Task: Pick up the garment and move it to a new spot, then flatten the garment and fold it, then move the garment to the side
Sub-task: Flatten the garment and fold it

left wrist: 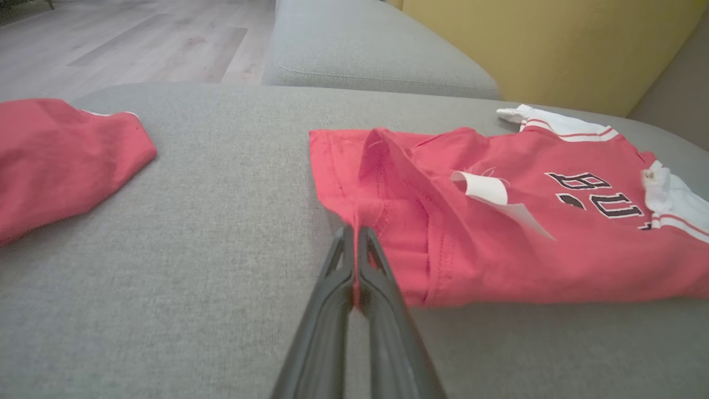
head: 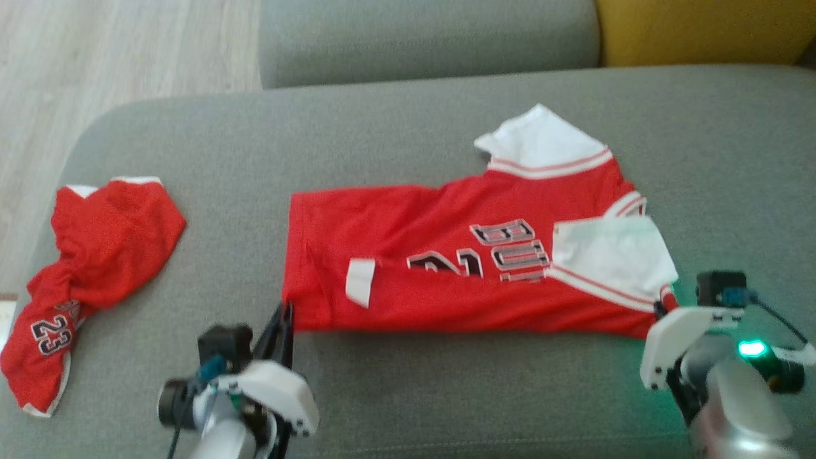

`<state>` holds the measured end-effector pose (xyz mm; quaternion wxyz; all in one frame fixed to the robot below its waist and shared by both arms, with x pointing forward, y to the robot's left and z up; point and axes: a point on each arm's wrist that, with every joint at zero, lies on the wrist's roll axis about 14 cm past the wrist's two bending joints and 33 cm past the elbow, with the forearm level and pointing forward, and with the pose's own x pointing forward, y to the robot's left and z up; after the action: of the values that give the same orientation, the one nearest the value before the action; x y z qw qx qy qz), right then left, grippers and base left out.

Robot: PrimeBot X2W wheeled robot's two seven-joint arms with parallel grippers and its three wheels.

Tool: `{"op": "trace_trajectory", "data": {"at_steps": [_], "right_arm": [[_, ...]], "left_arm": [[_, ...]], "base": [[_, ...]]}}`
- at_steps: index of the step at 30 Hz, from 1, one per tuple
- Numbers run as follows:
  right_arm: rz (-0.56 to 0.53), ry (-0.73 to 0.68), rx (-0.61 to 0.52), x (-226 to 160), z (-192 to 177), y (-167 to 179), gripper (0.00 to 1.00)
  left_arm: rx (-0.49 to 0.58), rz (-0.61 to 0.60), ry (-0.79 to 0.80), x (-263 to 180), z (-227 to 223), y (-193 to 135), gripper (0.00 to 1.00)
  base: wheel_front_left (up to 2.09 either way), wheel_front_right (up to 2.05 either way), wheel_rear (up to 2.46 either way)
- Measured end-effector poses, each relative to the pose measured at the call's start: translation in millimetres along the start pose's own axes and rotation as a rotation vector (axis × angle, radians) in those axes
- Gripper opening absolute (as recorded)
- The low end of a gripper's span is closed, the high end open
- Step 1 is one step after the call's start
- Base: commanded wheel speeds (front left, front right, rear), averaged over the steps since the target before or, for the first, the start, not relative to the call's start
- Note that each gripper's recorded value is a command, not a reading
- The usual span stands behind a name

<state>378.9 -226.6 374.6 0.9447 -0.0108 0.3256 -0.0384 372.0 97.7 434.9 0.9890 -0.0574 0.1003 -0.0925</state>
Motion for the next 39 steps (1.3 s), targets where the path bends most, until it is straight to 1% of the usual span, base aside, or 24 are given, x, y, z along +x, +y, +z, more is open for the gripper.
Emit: {"op": "trace_trajectory", "data": {"at_steps": [7,8,9,10,11,12,13,14,17,22,26,30,31,35,39], "right_arm": [[-0.007,0.036,-0.004,-20,-22,-5,0.00],[-0.004,0.035,0.006,-22,-23,-5,0.11],[-0.002,0.025,0.012,-24,-22,-4,1.00],[0.000,0.010,0.016,-25,-20,-4,1.00],[0.000,-0.007,0.026,-27,-16,-5,1.00],[0.000,-0.023,0.033,-28,-12,-5,1.00],[-0.002,-0.044,0.037,-30,-7,-6,1.00],[-0.002,-0.069,0.039,-32,-1,-7,1.00],[0.007,-0.172,0.029,-39,23,-4,1.00],[0.042,-0.327,0.005,-53,58,8,1.00],[0.060,-0.396,-0.004,-61,74,14,1.00],[0.070,-0.437,-0.015,-65,86,18,1.00],[0.078,-0.455,-0.020,-64,93,21,1.00],[0.092,-0.496,-0.046,-60,116,27,1.00],[0.097,-0.517,-0.067,-54,132,30,1.00]], "left_arm": [[-0.003,0.006,0.096,-25,-30,-1,0.00],[-0.002,0.010,0.102,-26,-32,0,0.00],[-0.001,0.013,0.107,-27,-33,0,0.00],[-0.004,0.015,0.112,-28,-35,1,0.07],[-0.007,0.018,0.116,-28,-35,1,0.36],[-0.006,0.023,0.120,-28,-36,2,0.57],[-0.003,0.029,0.124,-28,-37,4,0.93],[0.000,0.035,0.128,-28,-38,5,1.00],[-0.002,0.057,0.124,-27,-37,10,1.00],[-0.022,0.074,0.044,-19,-18,13,1.00],[-0.017,0.055,0.004,-7,-3,10,1.00],[-0.001,0.030,-0.016,10,8,6,1.00],[0.027,0.007,-0.003,27,14,6,1.00],[0.088,-0.023,0.048,70,23,12,1.00],[0.144,-0.036,0.149,107,12,20,1.00]], "base": [[0.00,0.00,0.00],[0.00,0.00,0.00],[0.00,0.00,0.00],[0.00,0.00,0.00],[0.00,0.00,0.00],[0.00,0.00,0.00],[0.00,0.00,0.00],[0.00,0.00,0.00],[0.00,0.00,0.00],[0.00,0.00,0.00],[0.00,0.00,0.00],[0.00,0.00,0.00],[0.00,0.00,0.00],[0.00,0.00,0.00],[0.00,0.00,0.00]]}}
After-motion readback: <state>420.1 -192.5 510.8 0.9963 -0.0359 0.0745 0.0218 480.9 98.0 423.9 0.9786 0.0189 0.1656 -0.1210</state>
